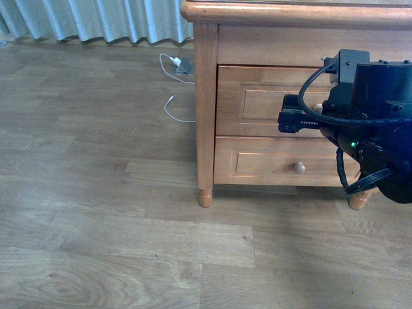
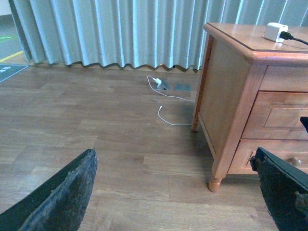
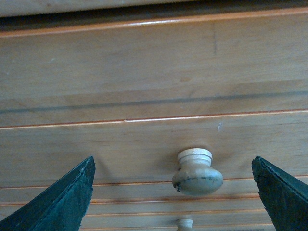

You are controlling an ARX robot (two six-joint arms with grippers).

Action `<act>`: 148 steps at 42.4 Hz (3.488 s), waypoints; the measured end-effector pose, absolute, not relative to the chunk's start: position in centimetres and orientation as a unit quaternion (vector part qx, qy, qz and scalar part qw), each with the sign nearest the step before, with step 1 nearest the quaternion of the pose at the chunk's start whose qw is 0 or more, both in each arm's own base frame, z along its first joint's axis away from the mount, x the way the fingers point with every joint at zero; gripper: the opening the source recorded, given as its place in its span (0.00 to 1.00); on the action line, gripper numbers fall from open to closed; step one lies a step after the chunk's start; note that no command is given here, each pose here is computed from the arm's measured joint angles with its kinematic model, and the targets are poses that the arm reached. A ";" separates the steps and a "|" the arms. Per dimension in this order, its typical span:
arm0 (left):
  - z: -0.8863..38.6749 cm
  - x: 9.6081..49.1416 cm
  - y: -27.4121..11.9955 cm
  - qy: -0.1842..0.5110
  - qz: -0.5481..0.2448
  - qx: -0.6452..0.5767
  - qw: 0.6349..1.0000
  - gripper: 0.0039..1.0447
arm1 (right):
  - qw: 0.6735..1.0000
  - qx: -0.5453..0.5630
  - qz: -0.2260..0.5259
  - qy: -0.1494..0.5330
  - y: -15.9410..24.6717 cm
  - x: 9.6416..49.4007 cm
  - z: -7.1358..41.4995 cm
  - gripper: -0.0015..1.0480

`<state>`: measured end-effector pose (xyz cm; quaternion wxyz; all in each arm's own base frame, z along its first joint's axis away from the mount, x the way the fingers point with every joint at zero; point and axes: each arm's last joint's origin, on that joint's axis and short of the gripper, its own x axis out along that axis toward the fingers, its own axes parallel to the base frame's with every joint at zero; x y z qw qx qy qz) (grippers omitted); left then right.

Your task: Put charger into drawer

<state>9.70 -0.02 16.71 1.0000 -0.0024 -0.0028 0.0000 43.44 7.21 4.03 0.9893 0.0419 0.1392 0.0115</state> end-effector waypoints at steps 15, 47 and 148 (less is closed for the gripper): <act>16.7 9.7 0.0 -0.003 0.000 -0.002 1.000 0.95 | 0.990 0.041 0.016 0.137 7.3 43.7 4.1 0.89; 16.7 9.7 0.0 -0.003 0.000 -0.002 1.000 0.95 | 0.990 0.027 0.001 0.142 6.9 43.7 3.6 0.23; 16.7 9.7 0.0 -0.003 0.000 -0.002 1.000 0.95 | 0.987 0.139 0.031 0.076 -0.8 12.6 19.8 0.92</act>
